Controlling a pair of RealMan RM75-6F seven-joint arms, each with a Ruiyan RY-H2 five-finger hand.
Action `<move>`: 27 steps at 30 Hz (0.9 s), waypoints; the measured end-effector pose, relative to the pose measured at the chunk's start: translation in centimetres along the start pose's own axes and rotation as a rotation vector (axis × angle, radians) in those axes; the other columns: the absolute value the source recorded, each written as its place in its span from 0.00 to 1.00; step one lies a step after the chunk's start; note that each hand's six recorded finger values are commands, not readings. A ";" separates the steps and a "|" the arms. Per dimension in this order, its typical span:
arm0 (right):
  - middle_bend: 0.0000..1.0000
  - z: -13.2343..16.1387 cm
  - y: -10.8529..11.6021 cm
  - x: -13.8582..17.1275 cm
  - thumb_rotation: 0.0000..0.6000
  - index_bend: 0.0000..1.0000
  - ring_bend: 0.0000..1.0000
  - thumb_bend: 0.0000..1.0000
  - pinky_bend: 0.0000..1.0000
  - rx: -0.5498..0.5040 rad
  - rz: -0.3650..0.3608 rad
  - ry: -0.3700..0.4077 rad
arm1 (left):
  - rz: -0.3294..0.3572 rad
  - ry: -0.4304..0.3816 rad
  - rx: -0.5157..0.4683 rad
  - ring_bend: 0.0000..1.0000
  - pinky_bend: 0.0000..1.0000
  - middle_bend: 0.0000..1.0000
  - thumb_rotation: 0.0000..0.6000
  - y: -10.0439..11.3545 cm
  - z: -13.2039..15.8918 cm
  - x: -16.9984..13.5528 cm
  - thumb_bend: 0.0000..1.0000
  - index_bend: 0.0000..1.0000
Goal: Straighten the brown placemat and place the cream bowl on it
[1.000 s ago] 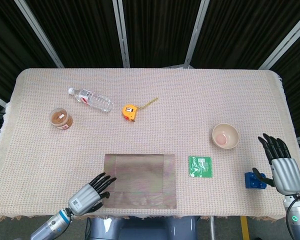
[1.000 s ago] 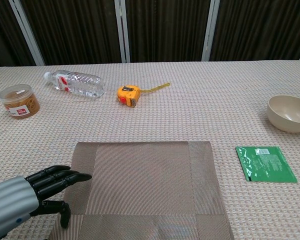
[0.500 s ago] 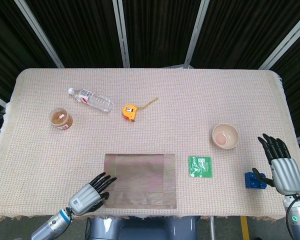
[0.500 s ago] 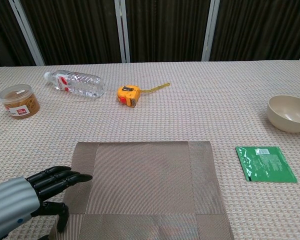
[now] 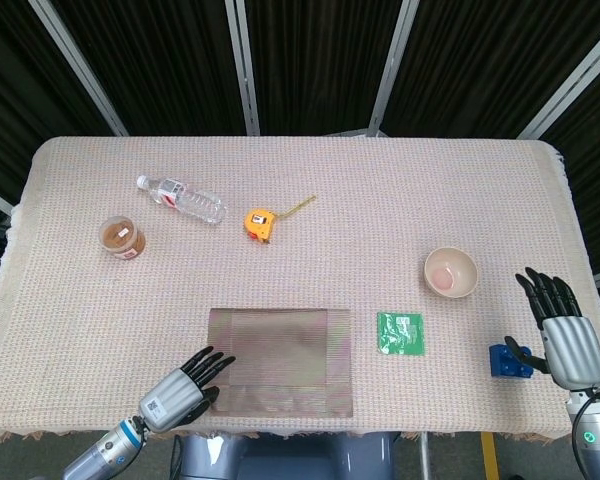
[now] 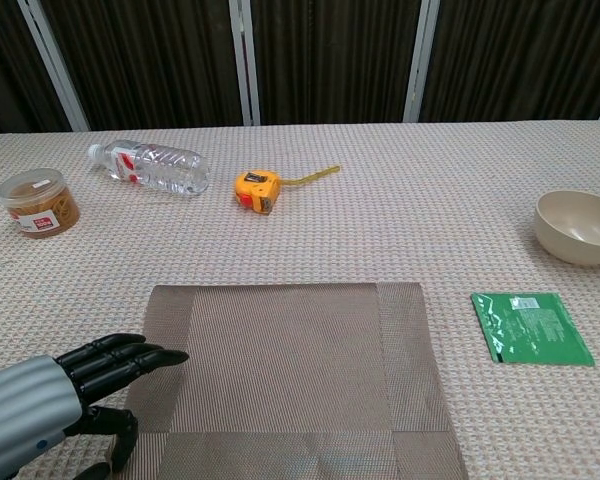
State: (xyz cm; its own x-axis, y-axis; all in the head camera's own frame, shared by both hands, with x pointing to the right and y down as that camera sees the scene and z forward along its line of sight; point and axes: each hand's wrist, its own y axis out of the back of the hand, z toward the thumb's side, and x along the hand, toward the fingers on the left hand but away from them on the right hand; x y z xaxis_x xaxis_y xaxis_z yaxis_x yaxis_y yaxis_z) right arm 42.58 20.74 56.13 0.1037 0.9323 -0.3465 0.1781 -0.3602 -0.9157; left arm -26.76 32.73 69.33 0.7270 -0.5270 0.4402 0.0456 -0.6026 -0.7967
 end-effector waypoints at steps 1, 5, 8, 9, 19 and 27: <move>0.00 0.0 0.0 0.0 1.00 0.00 0.00 0.18 0.00 -0.001 -0.001 0.000 | -0.001 0.001 0.000 0.00 0.00 0.00 1.00 0.0 0.0 0.0 0.54 0.56; 0.00 0.0 0.1 0.0 1.00 0.00 0.00 0.18 0.00 -0.002 -0.002 0.001 | -0.003 0.003 0.000 0.00 0.00 0.00 1.00 -0.1 0.0 0.1 0.54 0.58; 0.00 0.0 0.0 0.0 1.00 0.00 0.00 0.18 0.00 -0.003 -0.001 0.002 | 0.000 0.006 -0.002 0.00 0.00 0.00 1.00 -0.1 0.0 0.2 0.55 0.59; 0.00 0.0 0.0 0.0 1.00 0.00 0.00 0.18 0.00 -0.002 -0.001 0.003 | 0.001 0.006 -0.004 0.00 0.00 0.00 1.00 -0.1 0.0 0.2 0.55 0.59; 0.00 0.1 0.1 0.1 1.00 0.00 0.00 0.18 0.00 -0.006 -0.003 0.007 | 0.049 0.026 -0.122 0.00 0.00 0.00 1.00 1.5 -0.1 1.5 0.58 0.61; 0.00 0.3 0.2 0.0 1.00 0.00 0.00 0.18 0.00 -0.010 -0.008 0.013 | 0.142 0.065 -0.344 0.00 0.00 0.00 1.00 7.5 -1.7 6.0 0.59 0.62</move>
State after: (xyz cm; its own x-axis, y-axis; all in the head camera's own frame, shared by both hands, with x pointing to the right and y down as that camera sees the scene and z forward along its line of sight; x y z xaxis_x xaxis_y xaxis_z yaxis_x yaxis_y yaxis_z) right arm 42.31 20.65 55.89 0.1153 0.9347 -0.3363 0.1883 -0.3530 -0.9165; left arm -23.20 24.02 66.72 0.6637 -0.6503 0.3696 -0.2933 -0.6808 -0.6712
